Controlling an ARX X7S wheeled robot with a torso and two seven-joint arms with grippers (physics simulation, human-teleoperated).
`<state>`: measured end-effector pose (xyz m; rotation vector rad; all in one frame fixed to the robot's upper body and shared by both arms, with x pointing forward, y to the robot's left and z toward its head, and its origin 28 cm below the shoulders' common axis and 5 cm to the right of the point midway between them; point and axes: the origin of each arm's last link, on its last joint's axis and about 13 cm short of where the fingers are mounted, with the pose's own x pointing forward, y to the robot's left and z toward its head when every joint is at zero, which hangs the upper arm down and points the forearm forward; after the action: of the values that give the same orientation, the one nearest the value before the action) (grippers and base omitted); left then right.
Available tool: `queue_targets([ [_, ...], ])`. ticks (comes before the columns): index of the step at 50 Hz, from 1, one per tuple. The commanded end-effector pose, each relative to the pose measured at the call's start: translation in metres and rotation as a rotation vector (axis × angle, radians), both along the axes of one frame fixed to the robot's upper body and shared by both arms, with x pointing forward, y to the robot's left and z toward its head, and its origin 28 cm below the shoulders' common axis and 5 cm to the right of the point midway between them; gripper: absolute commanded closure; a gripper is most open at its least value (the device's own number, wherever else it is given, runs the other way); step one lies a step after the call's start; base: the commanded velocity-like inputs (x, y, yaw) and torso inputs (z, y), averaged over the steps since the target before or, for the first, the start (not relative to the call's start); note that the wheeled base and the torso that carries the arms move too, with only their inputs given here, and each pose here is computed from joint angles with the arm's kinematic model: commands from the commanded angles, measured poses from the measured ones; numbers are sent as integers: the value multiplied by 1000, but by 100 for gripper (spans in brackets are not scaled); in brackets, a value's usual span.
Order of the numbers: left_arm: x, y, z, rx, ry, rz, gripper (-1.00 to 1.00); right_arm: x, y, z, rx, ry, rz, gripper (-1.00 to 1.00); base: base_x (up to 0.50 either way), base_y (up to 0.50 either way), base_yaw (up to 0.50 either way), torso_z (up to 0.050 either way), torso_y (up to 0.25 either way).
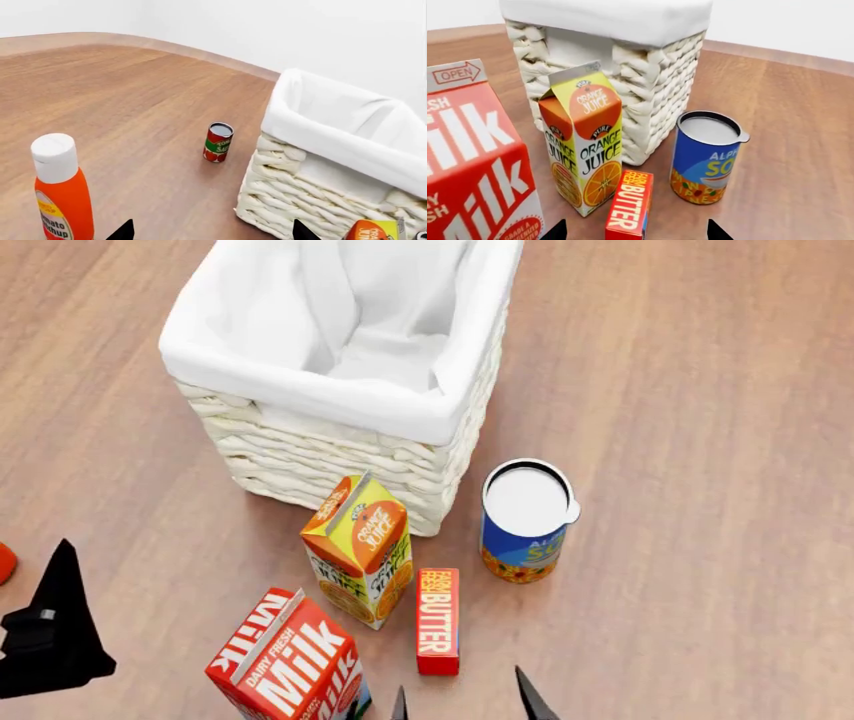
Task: Pick up the butter and put it in the basket.
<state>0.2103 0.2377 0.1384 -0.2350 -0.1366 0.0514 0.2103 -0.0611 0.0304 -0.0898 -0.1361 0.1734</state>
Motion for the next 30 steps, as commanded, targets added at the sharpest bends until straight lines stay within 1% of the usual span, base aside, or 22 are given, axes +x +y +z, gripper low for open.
queue_targets([
  [1, -5, -1, 1, -4, -1, -4, -100, 6, 2, -3, -6, 9, 0, -100, 0, 0, 0, 0, 0],
  [19, -10, -3, 4, -20, 0, -23, -100, 22, 0, 2, -29, 26, -4, -100, 0, 0, 0, 0, 0],
  [22, -12, -3, 7, -67, 35, -67, -100, 24, 1, 1, -16, 22, 3, -100, 0, 0, 0, 0, 0],
  [30, -13, -2, 10, -71, 21, -62, -100, 31, 0, 1, -3, 25, 6, -100, 0, 0, 0, 0, 0],
])
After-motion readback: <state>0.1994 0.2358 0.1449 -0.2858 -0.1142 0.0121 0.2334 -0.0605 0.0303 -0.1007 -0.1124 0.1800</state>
